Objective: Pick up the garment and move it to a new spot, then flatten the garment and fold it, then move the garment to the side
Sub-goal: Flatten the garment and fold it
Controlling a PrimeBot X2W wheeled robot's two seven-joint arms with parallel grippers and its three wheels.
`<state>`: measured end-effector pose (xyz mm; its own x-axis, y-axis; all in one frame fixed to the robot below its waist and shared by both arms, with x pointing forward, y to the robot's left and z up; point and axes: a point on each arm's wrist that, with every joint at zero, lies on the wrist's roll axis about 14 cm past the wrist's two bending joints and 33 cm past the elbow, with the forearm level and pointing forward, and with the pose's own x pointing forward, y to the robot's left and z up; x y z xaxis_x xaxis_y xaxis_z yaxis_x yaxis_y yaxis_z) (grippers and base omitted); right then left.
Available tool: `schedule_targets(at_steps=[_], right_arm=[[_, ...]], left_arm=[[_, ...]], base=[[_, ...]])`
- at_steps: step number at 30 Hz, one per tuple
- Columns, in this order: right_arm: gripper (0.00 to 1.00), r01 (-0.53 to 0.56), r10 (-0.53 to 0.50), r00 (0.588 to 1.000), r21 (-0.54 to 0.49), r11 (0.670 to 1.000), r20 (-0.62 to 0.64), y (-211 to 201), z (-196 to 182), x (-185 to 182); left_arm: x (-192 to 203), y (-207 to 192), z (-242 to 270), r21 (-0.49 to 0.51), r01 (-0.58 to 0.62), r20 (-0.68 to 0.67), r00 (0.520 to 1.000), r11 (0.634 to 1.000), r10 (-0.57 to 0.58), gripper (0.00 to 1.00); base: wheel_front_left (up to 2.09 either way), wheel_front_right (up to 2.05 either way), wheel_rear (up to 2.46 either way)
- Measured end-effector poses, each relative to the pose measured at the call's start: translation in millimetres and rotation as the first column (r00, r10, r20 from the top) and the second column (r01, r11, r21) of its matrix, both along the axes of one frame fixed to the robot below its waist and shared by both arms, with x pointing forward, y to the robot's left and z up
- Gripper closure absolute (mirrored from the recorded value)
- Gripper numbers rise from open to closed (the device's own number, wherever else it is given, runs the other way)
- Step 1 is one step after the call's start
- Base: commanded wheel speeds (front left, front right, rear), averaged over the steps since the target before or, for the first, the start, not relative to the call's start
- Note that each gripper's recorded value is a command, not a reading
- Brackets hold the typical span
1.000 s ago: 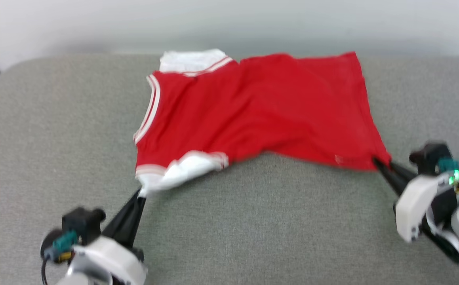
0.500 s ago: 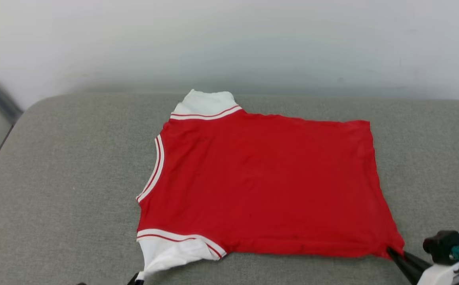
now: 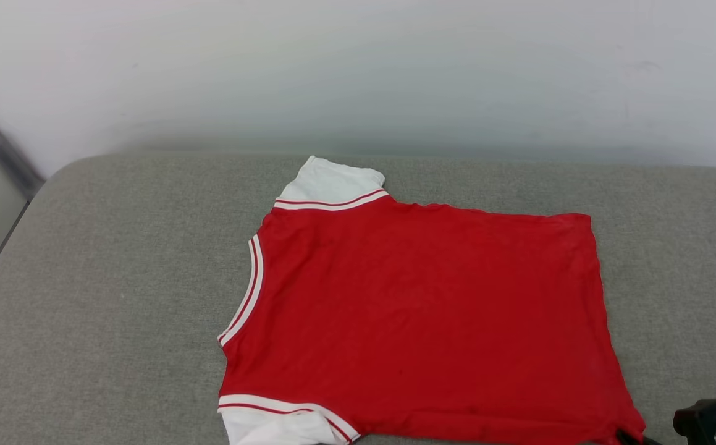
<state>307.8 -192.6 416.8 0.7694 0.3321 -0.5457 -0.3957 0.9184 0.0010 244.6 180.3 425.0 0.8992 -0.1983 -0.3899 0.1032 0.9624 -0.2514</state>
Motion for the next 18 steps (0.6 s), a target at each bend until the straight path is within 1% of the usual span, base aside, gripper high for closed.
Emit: schedule_targets(at_steps=[4,7,13,18], right_arm=[[1.0,0.001,-0.001,1.0,0.007,1.0,0.008,2.5,4.8,6.9],[1.0,0.002,-0.003,0.998,0.019,1.0,0.063,4.1,20.3,26.6],[1.0,-0.006,0.003,0.993,0.026,1.0,0.116,8.8,37.6,60.6],[1.0,-0.001,-0.004,0.99,0.033,0.999,0.14,8.7,44.0,88.3]], left_arm=[[27.7,-1.7,20.5,0.05,0.046,0.102,0.994,0.998,-0.05,1.0],[54.0,-1.1,38.0,0.097,0.077,0.173,0.981,0.992,-0.093,1.0],[112.4,-6.4,73.3,0.142,0.132,0.277,0.946,0.981,-0.167,1.0],[155.9,-4.6,84.7,0.184,0.152,0.313,0.927,0.971,-0.205,1.0]], base=[[0.0,0.0,0.0],[0.0,0.0,0.0],[0.0,0.0,0.0],[0.0,0.0,0.0]])
